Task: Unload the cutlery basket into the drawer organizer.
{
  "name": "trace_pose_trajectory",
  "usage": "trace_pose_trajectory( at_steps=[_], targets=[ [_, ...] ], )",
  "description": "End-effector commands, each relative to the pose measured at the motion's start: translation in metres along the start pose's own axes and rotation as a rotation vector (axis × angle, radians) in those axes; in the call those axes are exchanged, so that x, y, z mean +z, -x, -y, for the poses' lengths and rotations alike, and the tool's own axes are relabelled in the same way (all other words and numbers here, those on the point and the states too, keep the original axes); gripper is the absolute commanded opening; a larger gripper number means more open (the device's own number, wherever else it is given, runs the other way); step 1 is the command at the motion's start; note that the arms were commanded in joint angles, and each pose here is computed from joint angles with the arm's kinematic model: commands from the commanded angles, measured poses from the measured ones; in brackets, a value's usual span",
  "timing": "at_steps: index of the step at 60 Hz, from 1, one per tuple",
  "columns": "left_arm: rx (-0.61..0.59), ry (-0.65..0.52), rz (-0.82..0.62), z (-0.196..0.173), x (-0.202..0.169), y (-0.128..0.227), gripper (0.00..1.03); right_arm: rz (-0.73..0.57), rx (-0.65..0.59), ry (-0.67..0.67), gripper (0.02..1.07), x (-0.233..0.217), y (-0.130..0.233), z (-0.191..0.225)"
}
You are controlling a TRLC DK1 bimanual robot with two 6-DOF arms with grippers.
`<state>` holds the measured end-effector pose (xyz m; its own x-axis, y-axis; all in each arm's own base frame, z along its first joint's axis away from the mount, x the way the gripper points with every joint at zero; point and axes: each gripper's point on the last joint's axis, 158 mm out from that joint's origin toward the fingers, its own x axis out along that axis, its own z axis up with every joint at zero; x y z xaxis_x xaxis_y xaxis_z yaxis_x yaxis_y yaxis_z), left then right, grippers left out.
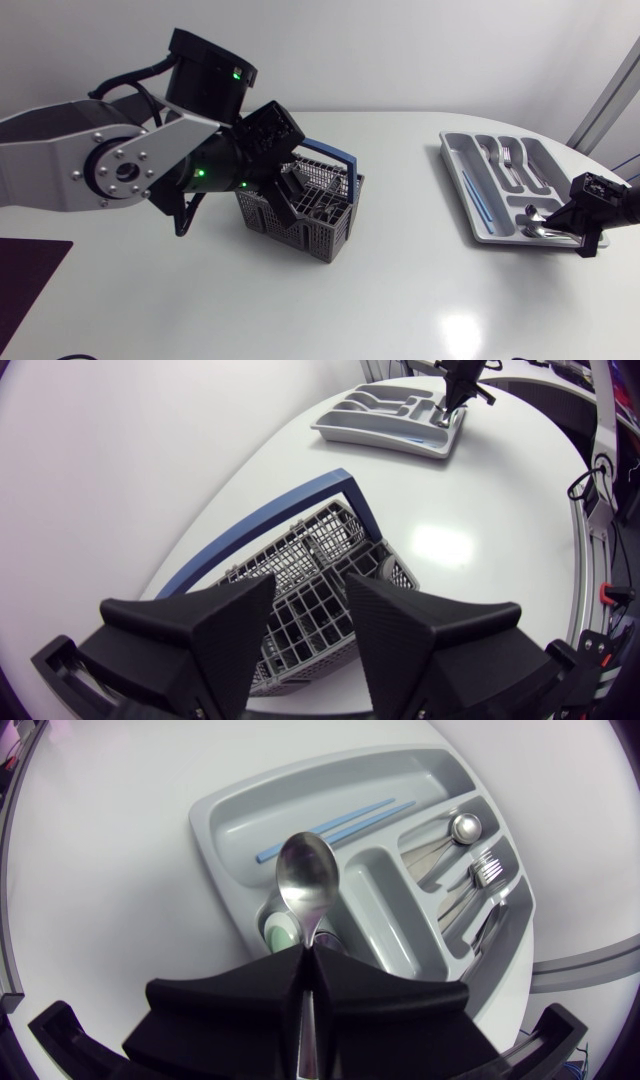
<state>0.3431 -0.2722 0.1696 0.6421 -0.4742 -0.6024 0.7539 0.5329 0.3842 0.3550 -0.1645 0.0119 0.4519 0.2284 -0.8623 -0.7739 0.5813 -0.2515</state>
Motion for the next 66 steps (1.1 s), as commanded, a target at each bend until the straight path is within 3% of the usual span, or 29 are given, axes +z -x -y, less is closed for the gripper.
trace_pose_trajectory(
  at_steps=[1,34,40,53,66],
  targets=[
    [0.007,-0.052,-0.001,0.007,-0.005,0.001,0.51,-0.022,-0.011,0.057,0.08,-0.012,-0.005,0.011],
    [0.035,-0.150,-0.040,0.031,-0.017,-0.008,0.51,-0.177,-0.031,0.196,0.13,-0.042,-0.028,0.027],
    [0.066,-0.183,-0.049,0.033,-0.022,-0.012,0.51,-0.186,-0.038,0.201,0.20,-0.045,-0.032,0.027],
    [0.082,-0.221,-0.066,0.041,-0.031,-0.018,0.51,-0.196,-0.038,0.172,0.54,-0.045,-0.033,0.024],
    [0.088,-0.236,-0.084,0.046,-0.037,-0.026,0.53,-0.165,-0.056,0.157,0.71,-0.028,-0.021,0.013]
  ],
)
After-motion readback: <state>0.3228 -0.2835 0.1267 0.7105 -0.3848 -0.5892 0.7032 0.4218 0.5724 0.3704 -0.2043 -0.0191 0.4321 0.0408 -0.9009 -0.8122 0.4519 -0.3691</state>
